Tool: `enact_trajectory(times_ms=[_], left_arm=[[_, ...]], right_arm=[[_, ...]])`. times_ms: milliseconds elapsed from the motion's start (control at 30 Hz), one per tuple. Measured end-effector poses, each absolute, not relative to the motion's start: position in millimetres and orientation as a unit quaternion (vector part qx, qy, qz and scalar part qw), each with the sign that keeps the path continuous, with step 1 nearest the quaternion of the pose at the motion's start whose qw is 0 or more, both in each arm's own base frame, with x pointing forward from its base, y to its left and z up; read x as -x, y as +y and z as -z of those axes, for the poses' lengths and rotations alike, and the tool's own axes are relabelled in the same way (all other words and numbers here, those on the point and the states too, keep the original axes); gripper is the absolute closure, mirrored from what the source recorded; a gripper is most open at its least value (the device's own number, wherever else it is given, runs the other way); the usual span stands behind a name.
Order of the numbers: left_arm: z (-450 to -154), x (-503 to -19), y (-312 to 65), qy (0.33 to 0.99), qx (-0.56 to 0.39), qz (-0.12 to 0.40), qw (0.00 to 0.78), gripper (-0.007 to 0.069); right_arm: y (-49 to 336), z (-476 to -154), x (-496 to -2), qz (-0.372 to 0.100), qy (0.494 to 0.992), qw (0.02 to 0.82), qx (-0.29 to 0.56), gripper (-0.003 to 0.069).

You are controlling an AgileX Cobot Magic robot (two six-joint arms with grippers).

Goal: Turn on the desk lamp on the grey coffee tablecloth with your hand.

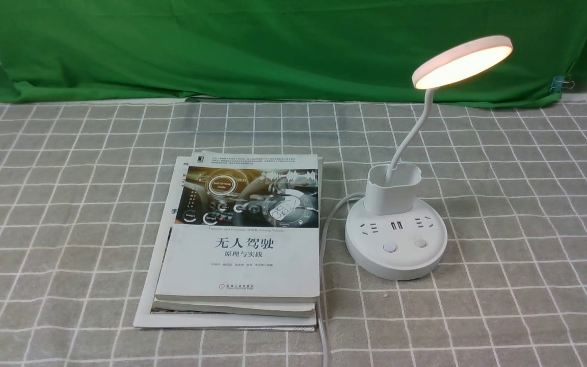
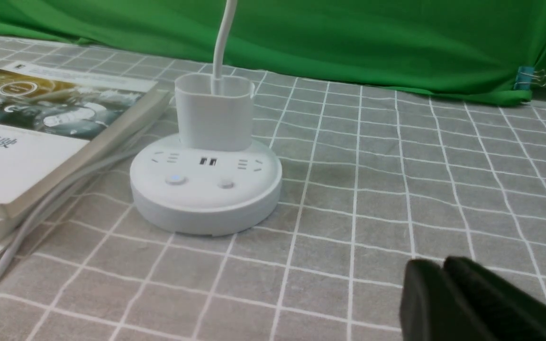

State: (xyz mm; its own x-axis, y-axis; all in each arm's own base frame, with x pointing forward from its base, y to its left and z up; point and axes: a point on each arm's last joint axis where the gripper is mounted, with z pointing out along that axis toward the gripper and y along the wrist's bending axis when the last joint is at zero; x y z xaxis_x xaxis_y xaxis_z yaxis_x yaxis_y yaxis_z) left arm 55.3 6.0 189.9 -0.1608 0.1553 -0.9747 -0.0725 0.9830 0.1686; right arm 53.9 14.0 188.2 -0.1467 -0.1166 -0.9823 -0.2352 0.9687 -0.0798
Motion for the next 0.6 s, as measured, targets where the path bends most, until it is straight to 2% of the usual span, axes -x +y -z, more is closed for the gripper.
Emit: enact_trajectory(times_ms=[600], left_arm=[[-189.9, -55.3, 6.0, 0.757, -0.028, -0.088, 0.647, 0.0606]], right_arm=[[14.0, -188.1, -53.8, -0.046, 0.756, 0.642, 0.117, 0.051]])
